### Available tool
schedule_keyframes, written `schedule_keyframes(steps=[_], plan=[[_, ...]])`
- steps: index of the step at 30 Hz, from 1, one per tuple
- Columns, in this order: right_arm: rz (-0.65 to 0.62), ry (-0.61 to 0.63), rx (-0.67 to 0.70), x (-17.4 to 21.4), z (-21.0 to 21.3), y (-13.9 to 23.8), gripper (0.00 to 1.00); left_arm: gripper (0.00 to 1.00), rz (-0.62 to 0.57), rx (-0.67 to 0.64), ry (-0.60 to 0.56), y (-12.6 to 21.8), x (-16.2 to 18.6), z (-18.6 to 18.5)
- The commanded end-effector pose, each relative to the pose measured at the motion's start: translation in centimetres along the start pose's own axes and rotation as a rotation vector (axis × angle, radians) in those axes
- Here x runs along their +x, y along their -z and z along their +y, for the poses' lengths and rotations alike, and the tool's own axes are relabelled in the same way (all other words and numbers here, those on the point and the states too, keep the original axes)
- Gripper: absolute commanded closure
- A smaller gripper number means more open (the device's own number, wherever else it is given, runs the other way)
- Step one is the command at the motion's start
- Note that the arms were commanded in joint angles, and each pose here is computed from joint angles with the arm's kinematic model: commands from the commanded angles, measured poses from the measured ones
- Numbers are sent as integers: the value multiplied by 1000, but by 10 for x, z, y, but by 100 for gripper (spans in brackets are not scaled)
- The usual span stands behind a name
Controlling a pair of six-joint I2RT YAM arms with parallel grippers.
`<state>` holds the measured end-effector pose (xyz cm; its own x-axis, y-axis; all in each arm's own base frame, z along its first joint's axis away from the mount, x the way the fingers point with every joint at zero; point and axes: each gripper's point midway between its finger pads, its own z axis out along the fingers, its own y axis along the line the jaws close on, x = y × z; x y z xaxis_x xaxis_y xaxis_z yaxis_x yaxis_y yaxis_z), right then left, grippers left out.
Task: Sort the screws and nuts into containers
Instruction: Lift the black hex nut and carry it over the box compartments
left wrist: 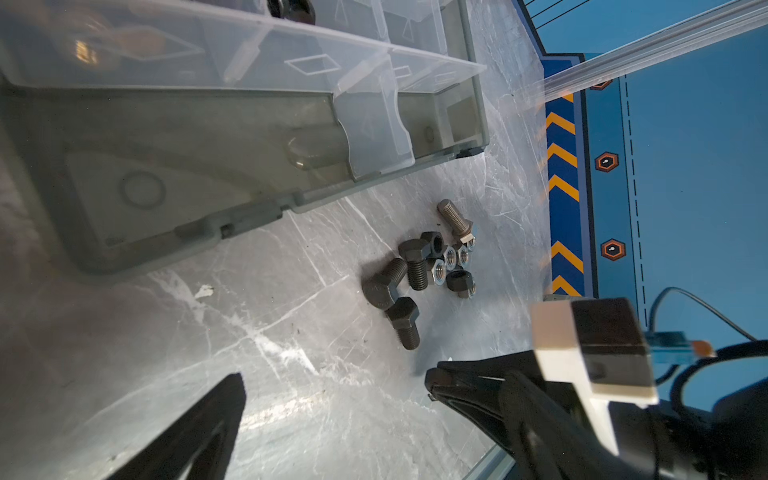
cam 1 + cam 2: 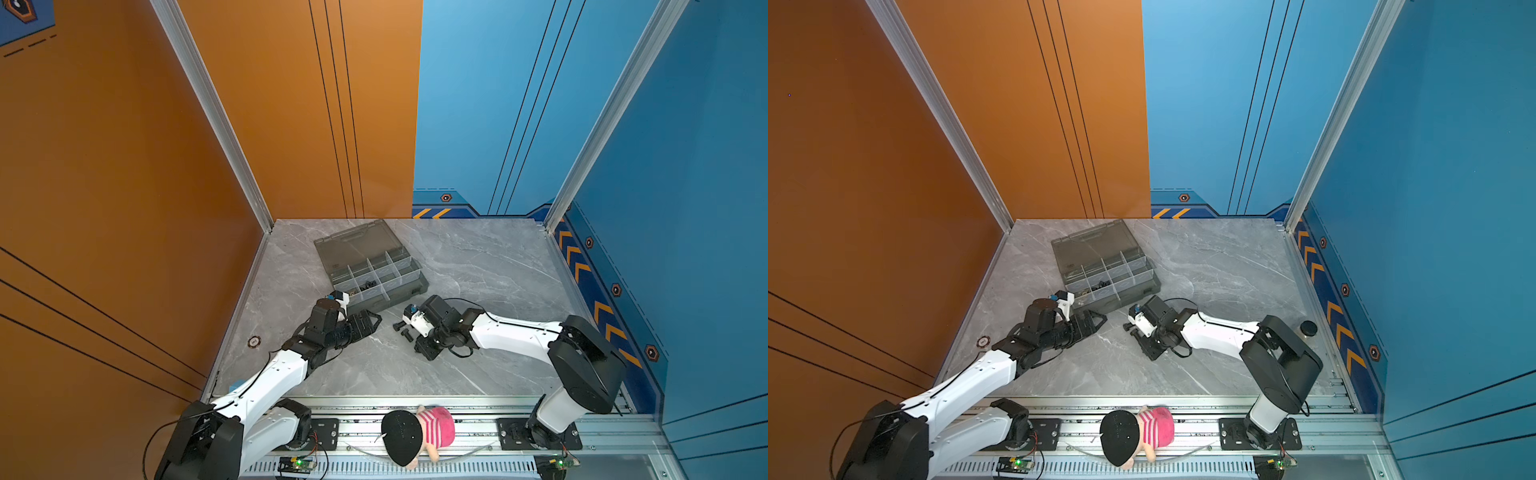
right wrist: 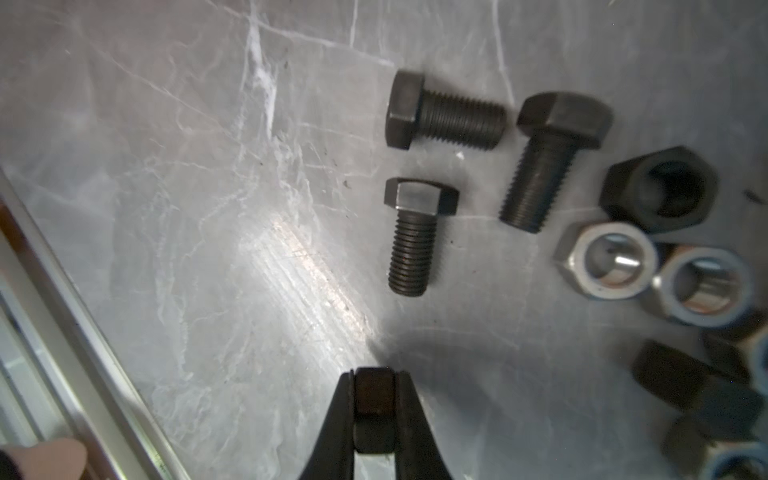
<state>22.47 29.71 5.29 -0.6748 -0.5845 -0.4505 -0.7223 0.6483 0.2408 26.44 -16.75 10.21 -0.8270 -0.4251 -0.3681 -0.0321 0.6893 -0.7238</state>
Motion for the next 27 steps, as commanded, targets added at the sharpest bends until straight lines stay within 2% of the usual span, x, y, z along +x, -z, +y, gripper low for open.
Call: schedule_keyframes(steps=[1,7,9,14,20,27], plan=[[-134,11,-76,-41,12,37,100,2,-9,32,1,4,-4,-7],[-300,38,-98,-99,4,82,100,2,-19,37,2,7,-5,-7],[-360,25,-69,-126,-13,97,100,2,-21,39,1,8,-5,-8],[-451,25,-59,-181,-31,107,100,2,-33,43,-2,13,-8,-10],[-468,-30,2,-234,-60,79,100,2,-42,38,-6,18,-9,-8],[-455,-81,35,-271,-85,29,100,2,-49,30,7,20,-9,-1]])
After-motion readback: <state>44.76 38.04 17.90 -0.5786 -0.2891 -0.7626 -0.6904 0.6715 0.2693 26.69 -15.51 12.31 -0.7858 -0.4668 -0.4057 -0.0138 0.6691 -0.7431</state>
